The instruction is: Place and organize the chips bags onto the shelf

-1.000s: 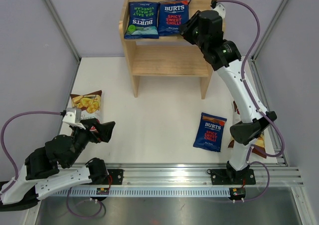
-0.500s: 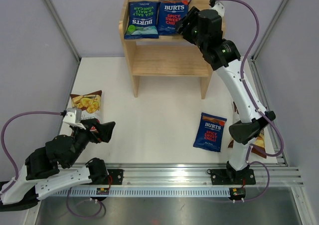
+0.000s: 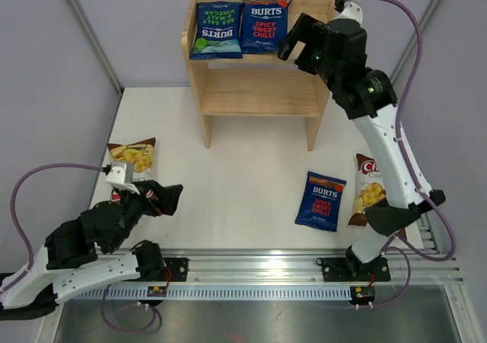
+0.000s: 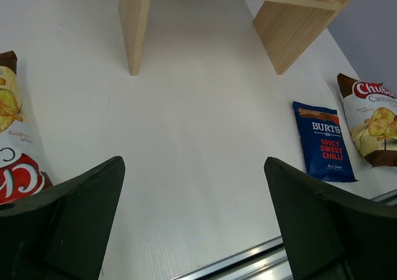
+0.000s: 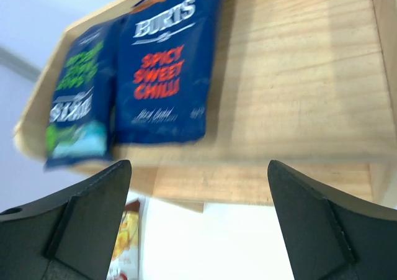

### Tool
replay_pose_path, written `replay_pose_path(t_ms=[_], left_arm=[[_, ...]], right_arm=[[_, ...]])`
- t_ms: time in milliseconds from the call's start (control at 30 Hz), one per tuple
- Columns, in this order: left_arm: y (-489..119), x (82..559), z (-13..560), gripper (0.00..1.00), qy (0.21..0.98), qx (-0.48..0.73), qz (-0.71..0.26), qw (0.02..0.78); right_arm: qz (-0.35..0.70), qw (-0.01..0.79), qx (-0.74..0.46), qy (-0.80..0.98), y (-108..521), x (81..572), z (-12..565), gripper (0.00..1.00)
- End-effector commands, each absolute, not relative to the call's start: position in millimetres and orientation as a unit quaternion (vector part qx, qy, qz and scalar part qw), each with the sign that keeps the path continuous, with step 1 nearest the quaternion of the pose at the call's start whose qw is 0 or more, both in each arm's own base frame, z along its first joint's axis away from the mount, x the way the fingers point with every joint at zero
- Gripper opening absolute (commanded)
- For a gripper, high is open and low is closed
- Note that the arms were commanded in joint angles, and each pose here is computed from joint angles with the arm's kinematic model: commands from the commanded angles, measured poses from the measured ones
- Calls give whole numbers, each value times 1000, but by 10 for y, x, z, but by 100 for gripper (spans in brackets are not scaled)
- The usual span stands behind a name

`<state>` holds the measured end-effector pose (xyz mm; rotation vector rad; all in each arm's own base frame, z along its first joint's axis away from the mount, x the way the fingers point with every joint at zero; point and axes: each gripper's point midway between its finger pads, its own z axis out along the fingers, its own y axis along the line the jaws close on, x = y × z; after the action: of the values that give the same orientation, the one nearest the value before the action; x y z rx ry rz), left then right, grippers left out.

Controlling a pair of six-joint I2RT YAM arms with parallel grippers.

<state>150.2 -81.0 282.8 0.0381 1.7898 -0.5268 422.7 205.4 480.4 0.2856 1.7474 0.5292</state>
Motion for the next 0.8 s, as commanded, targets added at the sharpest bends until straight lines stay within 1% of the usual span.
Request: replay_pose_path(t_ms=[0,67,100,133,200,233,300,333,400,433,467,500,533,567,600,633,700,767], left_arm=[[-1298,1547,2747,99,790,39,-250,558],[-1593,1573,2793,99,786,51,-279,549],[-1807,1528,2697,99,792,81,-297,528],[-2066,1567,2739,99,783,86,-322,525],[-2463,1495,2712,99,775,120,-372,497],[-2762,1560,2659,99,772,126,-387,489],[-3105,1558,2616,99,773,144,-411,461],[-3413,1671,2518,99,783,152,-406,446],[-3759,1692,2448,99,785,183,-417,421],[-3901,1745,2442,99,784,188,-419,418],[-4134,1850,2294,99,795,195,-409,403],[-4284,1838,2258,99,792,208,-428,382],[-4354,1964,2204,99,796,202,-427,379],[-4523,2113,2008,99,811,194,-414,366],[-4599,2125,1904,99,815,203,-421,342],[-4618,2272,1797,99,823,195,-414,336],[-4763,2471,1595,99,834,194,-398,329],[-4785,2602,1428,99,850,197,-365,323]], right_arm=[[280,628,13,726,1978,3489,5315,99],[289,619,-13,730,1894,3162,5285,99],[294,607,-28,738,1878,3023,5207,100],[295,601,-30,742,1841,2934,5144,99],[313,586,-60,745,1786,2592,4942,99],[314,576,-64,752,1696,2391,4708,100],[322,564,-66,758,1622,2182,4501,99],[316,563,-57,762,1495,2019,4358,99],[281,559,-19,780,1243,1905,4137,100],[278,568,-14,774,1116,1743,4070,99],[276,573,-9,772,1043,1660,4035,99],[272,572,1,774,968,1581,3974,100],[282,585,2,761,880,1418,3995,99],[291,585,-3,757,867,1331,3992,100],[309,581,-18,752,892,1209,3991,99],[319,592,-21,740,837,1081,4037,100],[343,584,-36,735,861,917,4028,99],[352,586,-39,729,828,802,4035,99]])
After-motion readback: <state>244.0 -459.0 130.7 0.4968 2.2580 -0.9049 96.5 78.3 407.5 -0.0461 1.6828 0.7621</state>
